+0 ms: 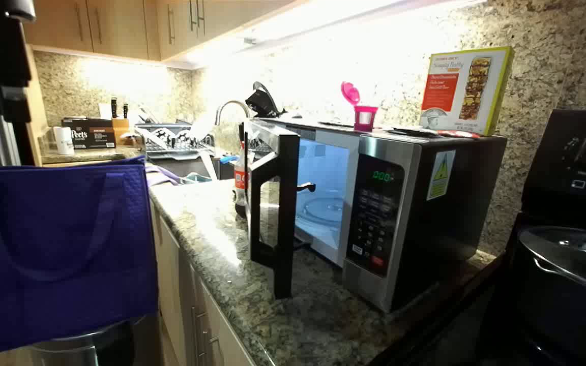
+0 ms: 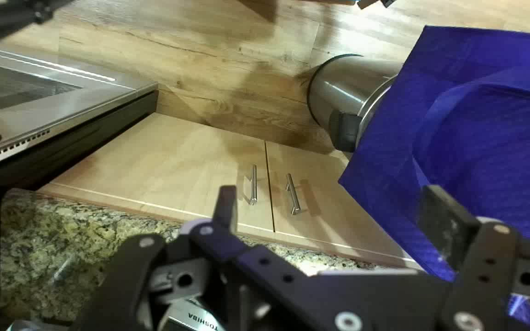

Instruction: Put the coke bottle inside the blue bag

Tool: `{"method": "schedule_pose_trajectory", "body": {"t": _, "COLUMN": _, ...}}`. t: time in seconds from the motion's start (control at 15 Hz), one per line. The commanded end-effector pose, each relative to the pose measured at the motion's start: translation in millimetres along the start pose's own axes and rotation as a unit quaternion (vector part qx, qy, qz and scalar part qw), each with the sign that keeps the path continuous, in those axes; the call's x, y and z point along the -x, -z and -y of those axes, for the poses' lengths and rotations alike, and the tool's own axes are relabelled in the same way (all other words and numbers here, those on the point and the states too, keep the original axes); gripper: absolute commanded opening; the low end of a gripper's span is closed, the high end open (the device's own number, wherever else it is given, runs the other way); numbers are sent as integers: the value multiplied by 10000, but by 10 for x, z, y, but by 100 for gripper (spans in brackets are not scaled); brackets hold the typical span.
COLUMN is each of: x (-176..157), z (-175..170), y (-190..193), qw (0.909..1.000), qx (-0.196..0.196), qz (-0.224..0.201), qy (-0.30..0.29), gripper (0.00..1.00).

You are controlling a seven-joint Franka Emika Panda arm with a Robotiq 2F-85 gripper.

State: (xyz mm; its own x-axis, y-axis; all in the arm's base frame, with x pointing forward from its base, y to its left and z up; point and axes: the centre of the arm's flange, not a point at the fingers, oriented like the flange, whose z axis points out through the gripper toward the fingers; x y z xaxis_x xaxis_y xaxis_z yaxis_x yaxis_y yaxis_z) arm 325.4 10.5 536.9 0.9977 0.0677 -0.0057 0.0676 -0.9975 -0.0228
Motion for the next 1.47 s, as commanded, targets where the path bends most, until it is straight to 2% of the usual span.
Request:
{"method": "schedule_pose_trajectory", "body": {"t": 0.0, "x": 0, "z": 0, "y": 0, "qw": 10000, "qx": 0, "qz": 0, "qy": 0, "gripper": 100}}
{"method": "schedule_pose_trajectory", "body": {"t": 0.67, "x": 0, "z": 0, "y": 0, "qw": 10000, "qx": 0, "qz": 0, "qy": 0, "gripper": 100}}
{"method": "schedule_pose_trajectory", "body": {"t": 0.73, "x": -83, "z": 30, "y": 7, "qw": 10000, "qx": 56, "qz": -28, "qy": 39, "gripper": 100}}
{"method": "schedule_pose_trajectory", "body": {"t": 0.87, "x": -358, "z": 123, "y": 132, "qw": 9987, "qx": 245, "qz": 17, "qy": 450, "gripper": 100}}
{"method": "schedule_pose_trajectory", "body": {"t": 1.07, "x": -960, "z": 351, "y": 354, "qw": 9910, "qx": 394, "qz": 112, "qy": 1275, "gripper": 100}}
{"method": "schedule_pose_trajectory", "body": {"t": 1.27, "x": -1482, "z": 583, "y": 472, "qw": 9784, "qx": 514, "qz": 169, "qy": 1993, "gripper": 100}}
{"method": "schedule_pose_trajectory", "body": {"t": 1.4, "x": -1872, "z": 742, "y": 492, "qw": 9667, "qx": 617, "qz": 188, "qy": 2477, "gripper": 100}}
